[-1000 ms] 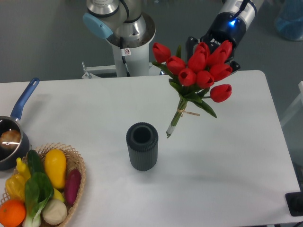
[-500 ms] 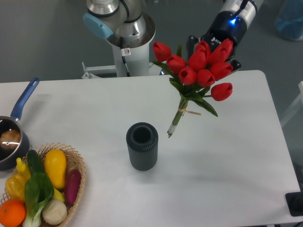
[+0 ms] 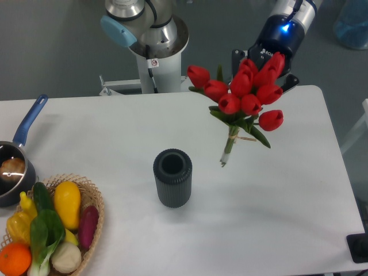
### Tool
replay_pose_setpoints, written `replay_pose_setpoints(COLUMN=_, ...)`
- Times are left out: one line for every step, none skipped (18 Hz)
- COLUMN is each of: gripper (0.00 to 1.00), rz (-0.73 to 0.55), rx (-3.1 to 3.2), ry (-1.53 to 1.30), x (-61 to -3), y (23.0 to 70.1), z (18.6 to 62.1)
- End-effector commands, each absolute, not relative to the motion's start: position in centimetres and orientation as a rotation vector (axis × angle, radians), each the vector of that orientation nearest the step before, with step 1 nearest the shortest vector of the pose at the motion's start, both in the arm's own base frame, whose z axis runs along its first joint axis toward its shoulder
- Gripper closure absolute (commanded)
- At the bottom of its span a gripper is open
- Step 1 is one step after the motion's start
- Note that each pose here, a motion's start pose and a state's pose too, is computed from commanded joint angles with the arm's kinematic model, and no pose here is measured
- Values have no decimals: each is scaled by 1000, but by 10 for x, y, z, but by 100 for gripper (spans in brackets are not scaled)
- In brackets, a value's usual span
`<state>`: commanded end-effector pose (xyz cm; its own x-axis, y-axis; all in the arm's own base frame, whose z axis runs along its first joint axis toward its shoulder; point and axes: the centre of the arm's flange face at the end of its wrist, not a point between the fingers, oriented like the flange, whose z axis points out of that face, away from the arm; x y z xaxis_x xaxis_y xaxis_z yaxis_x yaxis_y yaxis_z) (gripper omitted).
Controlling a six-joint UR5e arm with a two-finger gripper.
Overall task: Place the flowers on the table
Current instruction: 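Tilt the gripper to swing the tulip heads down toward the table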
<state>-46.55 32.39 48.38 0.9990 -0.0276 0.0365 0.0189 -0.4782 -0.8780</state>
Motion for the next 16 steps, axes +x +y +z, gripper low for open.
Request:
replay_pose_setpoints(gripper=73, rz=-41, rx=-2089, ry=31, x=-466, y=328, z=482)
replay_pose_setpoints(gripper=72, rz=-35, rx=-2113, ry=45, x=-469, y=331, z=476)
replay_pose_setpoints(gripper=72, rz=-26, rx=-2136, ry=57, x=-468, y=333, z=473)
replay_pose_setpoints(gripper=72, rz=-17, rx=-2159, ry=68, x=-469, y=334, z=469)
replay_pose_setpoints(gripper=72, rz=-19, rx=-2184, ry=78, x=-474, y=337, z=458)
replay_pose_setpoints(gripper=72, rz=-24, rx=-2209, ry=104, x=-478, y=344, z=447)
replay_pose_setpoints(gripper=72, rz=-16, rx=-2246, ry=119, x=-482, y=349, z=441)
replay_pose_setpoints(gripper=72, rz=0, rx=-2294, ry=118, x=-485, y=348, z=437)
replay_pose_setpoints(gripper=72, rz=11, rx=-2335, ry=123, x=-487, y=350, z=432)
replay_pose_setpoints(gripper=72, rz=14, rx=-2360, ry=126, x=-488, y=352, z=429)
replay_pose_setpoints(gripper=72, rz=22, rx=-2375, ry=125, x=-490, y=351, z=428)
replay_pose_setpoints(gripper=72, rz=32, rx=-2387, ry=121, x=-492, y=349, z=429)
replay_pose_setpoints(gripper=72, rz=40, rx=-2402, ry=114, x=-494, y=346, z=428)
replay_pose_setpoints(gripper=72, rz=48, rx=-2418, ry=111, x=-495, y=344, z=427)
replay_pose_setpoints(gripper=72, rz=61, rx=-2441, ry=111, x=-497, y=341, z=426)
replay_pose_setpoints(gripper=72, rz=71, rx=-2464, ry=108, x=-500, y=340, z=424)
